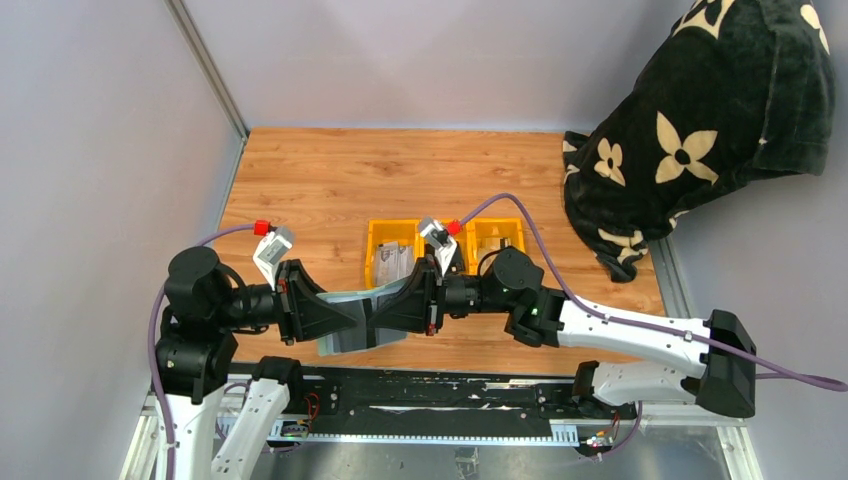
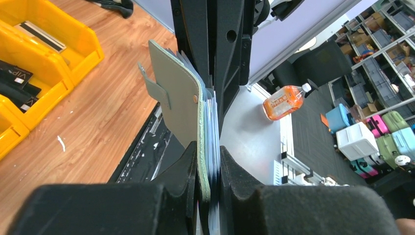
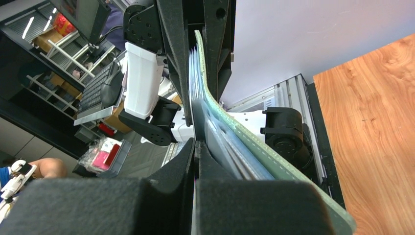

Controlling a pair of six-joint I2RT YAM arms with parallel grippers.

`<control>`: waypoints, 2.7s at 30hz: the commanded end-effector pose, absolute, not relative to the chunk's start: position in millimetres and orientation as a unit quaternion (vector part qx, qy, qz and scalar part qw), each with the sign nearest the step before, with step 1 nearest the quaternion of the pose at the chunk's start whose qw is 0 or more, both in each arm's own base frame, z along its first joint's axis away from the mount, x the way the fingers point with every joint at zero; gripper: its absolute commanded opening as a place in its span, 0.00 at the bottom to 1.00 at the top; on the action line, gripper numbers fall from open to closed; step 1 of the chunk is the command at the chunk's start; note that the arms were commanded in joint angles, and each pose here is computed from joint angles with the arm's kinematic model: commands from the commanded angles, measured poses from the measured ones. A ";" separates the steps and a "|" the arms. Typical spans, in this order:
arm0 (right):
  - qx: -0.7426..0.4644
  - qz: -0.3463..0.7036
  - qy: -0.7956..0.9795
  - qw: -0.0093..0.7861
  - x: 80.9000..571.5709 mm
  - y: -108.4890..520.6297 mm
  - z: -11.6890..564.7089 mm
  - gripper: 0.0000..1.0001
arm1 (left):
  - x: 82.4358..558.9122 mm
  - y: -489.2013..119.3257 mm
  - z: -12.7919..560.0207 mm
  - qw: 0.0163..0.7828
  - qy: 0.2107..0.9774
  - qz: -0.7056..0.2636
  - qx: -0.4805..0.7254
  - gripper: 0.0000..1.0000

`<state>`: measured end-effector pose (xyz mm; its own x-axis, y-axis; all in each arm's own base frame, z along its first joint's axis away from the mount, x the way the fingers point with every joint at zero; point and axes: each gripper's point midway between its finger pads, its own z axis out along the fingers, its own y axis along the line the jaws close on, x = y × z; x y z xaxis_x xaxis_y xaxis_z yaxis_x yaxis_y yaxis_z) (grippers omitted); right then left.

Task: Take the credit cards out of the card holder
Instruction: Remove the credit card from the card holder, then place the credit card in the storage box, then place the card holder at the center of the board.

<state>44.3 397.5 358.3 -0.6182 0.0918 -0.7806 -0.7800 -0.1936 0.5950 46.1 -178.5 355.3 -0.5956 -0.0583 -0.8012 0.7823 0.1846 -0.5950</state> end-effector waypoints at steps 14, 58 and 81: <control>-0.290 0.722 0.545 0.314 47.6 385.7 359.4 0.18 | 32.6 -178.9 370.2 0.362 0.665 -0.589 0.282 0.00; -0.128 0.322 0.897 0.277 277.8 287.6 113.6 0.00 | 228.9 -84.6 194.4 0.314 0.874 -0.159 0.335 0.00; -0.093 0.262 0.870 0.408 302.4 261.6 182.1 0.60 | 364.5 12.3 99.3 0.288 0.868 0.212 0.345 0.11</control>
<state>300.2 267.1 153.0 -0.7076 0.0242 -0.7062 -0.3703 0.8385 0.3997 316.9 6.8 76.5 -0.6621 0.6999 -0.2679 0.6204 0.7124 0.3279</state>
